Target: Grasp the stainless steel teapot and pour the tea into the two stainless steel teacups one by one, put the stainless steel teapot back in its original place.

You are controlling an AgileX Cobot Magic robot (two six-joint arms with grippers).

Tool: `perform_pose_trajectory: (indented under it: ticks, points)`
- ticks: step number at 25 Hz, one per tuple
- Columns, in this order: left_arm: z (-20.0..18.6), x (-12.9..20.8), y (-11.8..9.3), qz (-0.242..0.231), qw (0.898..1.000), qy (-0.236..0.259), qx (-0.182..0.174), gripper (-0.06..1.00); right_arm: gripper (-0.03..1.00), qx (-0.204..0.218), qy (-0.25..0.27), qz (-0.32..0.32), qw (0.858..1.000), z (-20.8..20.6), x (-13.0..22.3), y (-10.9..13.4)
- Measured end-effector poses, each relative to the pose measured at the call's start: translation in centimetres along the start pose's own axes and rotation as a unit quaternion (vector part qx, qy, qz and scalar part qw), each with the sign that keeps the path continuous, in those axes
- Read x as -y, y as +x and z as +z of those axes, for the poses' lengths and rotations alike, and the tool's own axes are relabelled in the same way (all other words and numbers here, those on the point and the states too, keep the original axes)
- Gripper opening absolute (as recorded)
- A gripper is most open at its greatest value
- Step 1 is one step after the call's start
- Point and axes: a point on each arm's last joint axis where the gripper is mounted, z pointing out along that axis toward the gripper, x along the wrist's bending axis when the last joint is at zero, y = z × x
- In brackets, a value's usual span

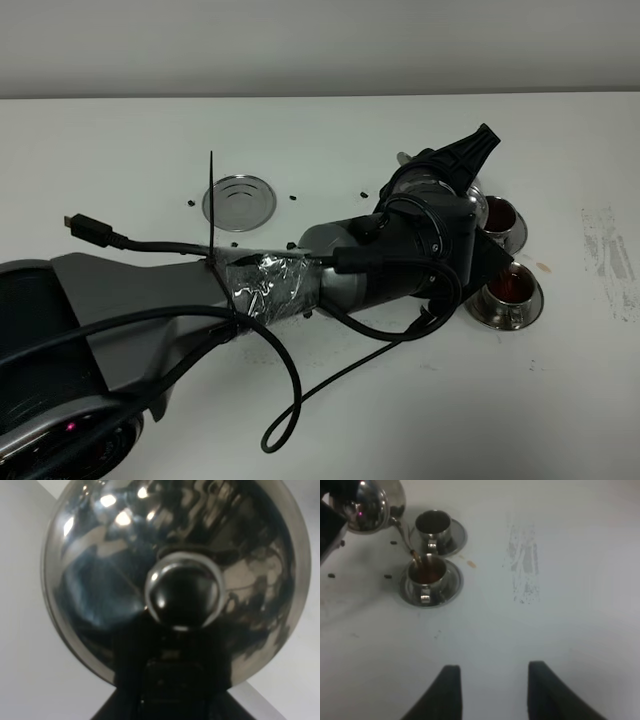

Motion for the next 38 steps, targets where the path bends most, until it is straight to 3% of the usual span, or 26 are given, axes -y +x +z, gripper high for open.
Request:
perform_pose_trajectory:
  ticks: [15, 29, 34, 38]
  points:
    - [0.0, -0.1, 0.0, -0.009, 1.0, -0.005, 0.003, 0.18, 0.31, 0.0, 0.0, 0.001, 1.0, 0.0, 0.0, 0.0]
    - [0.5, 0.4, -1.2, -0.103, 0.993, -0.018, 0.055, 0.18, 0.31, 0.0, 0.0, 0.0, 1.0, 0.0, 0.0, 0.0]
    - [0.7, 0.6, -1.6, -0.154, 0.985, -0.03, 0.078, 0.18, 0.31, 0.0, 0.0, 0.0, 1.0, 0.0, 0.0, 0.0]
    - [0.5, 1.0, -1.0, -0.214, 0.971, -0.047, 0.093, 0.18, 0.31, 0.0, 0.0, 0.0, 1.0, 0.0, 0.0, 0.0]
